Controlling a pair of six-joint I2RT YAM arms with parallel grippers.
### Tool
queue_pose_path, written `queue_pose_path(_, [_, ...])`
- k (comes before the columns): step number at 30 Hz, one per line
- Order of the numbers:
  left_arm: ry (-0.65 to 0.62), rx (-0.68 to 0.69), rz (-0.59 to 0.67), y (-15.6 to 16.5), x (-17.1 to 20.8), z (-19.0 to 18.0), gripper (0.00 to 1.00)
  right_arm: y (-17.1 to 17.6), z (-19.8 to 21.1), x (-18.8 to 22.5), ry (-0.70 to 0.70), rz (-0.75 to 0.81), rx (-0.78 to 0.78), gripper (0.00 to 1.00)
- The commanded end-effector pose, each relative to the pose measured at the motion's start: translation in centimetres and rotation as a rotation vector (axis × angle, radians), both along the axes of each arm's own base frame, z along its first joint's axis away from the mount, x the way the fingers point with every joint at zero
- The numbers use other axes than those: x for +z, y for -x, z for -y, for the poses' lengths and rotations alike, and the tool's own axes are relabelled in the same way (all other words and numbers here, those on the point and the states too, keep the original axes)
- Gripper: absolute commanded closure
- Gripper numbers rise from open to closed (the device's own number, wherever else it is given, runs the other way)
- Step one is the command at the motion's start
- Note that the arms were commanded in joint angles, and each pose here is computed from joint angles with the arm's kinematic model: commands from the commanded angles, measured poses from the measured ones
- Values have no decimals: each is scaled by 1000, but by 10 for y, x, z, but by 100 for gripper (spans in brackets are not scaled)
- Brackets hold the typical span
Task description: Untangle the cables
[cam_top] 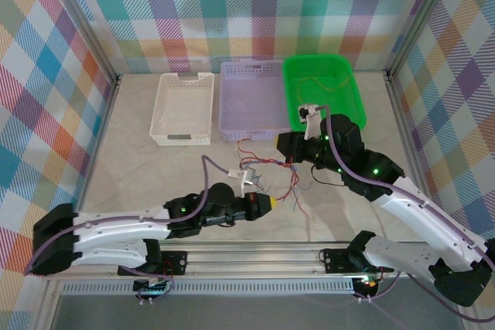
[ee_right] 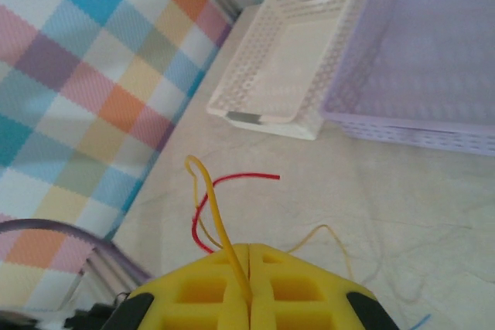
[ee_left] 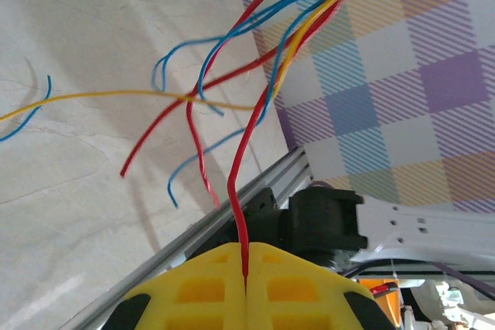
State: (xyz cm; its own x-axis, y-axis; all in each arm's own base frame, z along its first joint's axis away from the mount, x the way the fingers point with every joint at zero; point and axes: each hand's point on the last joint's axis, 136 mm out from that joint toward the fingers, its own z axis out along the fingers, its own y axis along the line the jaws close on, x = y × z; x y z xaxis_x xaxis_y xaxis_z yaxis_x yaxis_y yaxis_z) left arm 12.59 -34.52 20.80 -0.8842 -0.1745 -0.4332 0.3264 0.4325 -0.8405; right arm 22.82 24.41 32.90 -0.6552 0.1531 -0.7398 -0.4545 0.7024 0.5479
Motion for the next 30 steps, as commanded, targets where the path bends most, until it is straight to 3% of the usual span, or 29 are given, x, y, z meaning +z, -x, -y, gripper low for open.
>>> queue_pose_path(1, [-71, 27, 24, 0, 3, -41, 100, -11, 34, -2, 110, 58, -145, 100])
queue_pose_path(10, [-180, 164, 16, 11, 20, -170, 100, -39, 101, -37, 169, -45, -373, 100])
queue_pose_path(19, [-335, 314, 96, 5, 45, -224, 100, -52, 154, -82, 201, -187, -558, 100])
queue_pose_path(30, [-527, 454, 232, -2, 77, -277, 100, -34, 234, -125, 206, -352, -817, 100])
